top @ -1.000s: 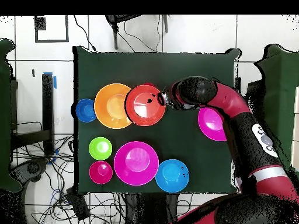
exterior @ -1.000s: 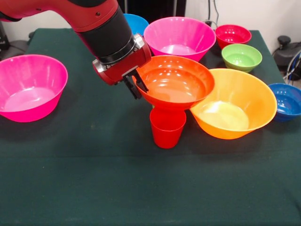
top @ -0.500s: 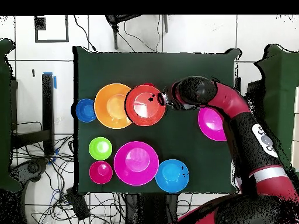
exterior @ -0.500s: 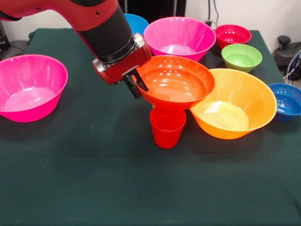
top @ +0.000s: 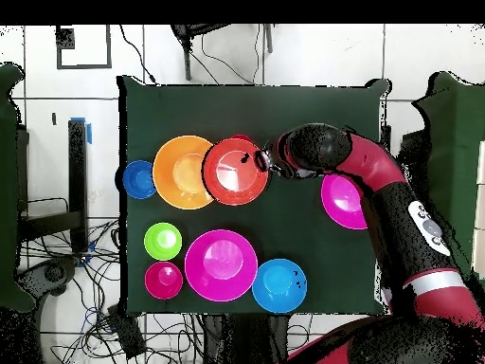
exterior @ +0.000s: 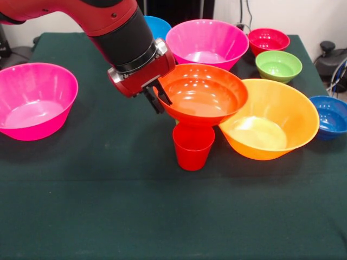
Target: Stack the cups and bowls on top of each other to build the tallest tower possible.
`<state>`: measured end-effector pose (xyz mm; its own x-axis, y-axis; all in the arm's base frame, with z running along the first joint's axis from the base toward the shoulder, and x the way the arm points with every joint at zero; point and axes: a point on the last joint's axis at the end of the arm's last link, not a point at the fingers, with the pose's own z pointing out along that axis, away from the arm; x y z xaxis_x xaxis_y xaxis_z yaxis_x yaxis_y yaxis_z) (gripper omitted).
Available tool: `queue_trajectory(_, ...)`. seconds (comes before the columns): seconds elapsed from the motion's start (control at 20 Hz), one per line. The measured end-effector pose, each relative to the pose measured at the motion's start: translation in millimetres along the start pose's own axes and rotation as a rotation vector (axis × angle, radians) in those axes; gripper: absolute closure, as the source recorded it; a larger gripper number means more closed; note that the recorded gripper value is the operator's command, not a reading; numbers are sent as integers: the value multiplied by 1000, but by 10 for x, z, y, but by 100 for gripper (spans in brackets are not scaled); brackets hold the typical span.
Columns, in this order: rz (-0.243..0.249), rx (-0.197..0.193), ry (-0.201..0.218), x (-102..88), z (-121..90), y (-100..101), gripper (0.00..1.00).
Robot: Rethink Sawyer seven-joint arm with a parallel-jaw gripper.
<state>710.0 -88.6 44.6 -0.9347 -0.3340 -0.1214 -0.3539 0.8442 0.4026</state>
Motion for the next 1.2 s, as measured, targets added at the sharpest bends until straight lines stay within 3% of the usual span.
queue_trajectory(1.2,-14,-14,-2,-31,14,98,100)
